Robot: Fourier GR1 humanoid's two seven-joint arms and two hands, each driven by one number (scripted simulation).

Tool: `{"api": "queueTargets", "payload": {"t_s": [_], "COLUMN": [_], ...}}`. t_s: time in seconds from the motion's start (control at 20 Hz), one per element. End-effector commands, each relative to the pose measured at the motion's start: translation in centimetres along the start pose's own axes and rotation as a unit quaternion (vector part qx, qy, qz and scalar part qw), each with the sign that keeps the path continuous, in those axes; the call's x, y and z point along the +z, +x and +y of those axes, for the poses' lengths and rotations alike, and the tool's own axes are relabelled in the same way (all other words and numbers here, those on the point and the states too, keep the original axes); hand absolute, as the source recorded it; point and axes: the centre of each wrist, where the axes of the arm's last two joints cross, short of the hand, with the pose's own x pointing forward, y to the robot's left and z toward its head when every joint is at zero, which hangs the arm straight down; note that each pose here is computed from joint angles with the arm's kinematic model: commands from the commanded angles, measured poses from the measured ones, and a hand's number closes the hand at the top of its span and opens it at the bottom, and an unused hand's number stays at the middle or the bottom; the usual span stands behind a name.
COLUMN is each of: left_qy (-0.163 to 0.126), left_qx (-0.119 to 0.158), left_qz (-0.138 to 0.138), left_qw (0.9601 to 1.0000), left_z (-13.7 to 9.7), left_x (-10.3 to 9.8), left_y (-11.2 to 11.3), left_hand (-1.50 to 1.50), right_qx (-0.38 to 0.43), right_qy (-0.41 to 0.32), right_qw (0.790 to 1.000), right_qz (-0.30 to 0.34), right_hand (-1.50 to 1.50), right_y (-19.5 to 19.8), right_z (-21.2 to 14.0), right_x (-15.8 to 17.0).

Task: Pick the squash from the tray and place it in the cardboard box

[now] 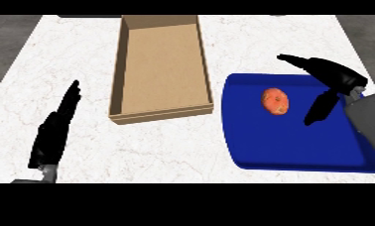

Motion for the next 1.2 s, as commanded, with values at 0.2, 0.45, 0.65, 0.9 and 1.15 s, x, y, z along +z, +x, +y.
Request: {"api": "queueTargets", "payload": {"t_s": [0.2, 0.45, 0.65, 0.9, 1.15], "left_qy": [-0.006, 0.003, -0.002, -0.006, 0.001], "left_qx": [0.002, 0.004, 0.008, 0.001, 0.001], "left_qz": [-0.003, -0.004, 0.000, -0.007, -0.008], "left_qw": [1.0000, 1.0000, 1.0000, 1.0000, 1.0000], "left_z": [-0.5, -0.6, 0.1, -0.2, -0.2], "left_x": [-0.1, 0.1, 0.2, 0.1, 0.5], "left_y": [-0.7, -0.3, -0.7, 1.1, 2.1], "left_hand": [0.00, 0.00, 0.00, 0.00, 0.00], "right_qx": [0.021, 0.024, 0.023, 0.018, 0.017], "right_qy": [0.005, 0.023, 0.017, 0.011, 0.008], "right_qw": [0.999, 0.997, 0.998, 0.998, 0.998], "right_qz": [0.047, 0.066, 0.062, 0.059, 0.052], "right_hand": [-1.50, -1.50, -1.50, -1.50, -1.50], "right_y": [0.5, -1.6, 0.6, 0.4, -2.1], "right_z": [2.4, 4.9, 6.3, 3.4, 6.8], "right_x": [-2.0, -1.6, -1.2, -2.3, -1.4]}}
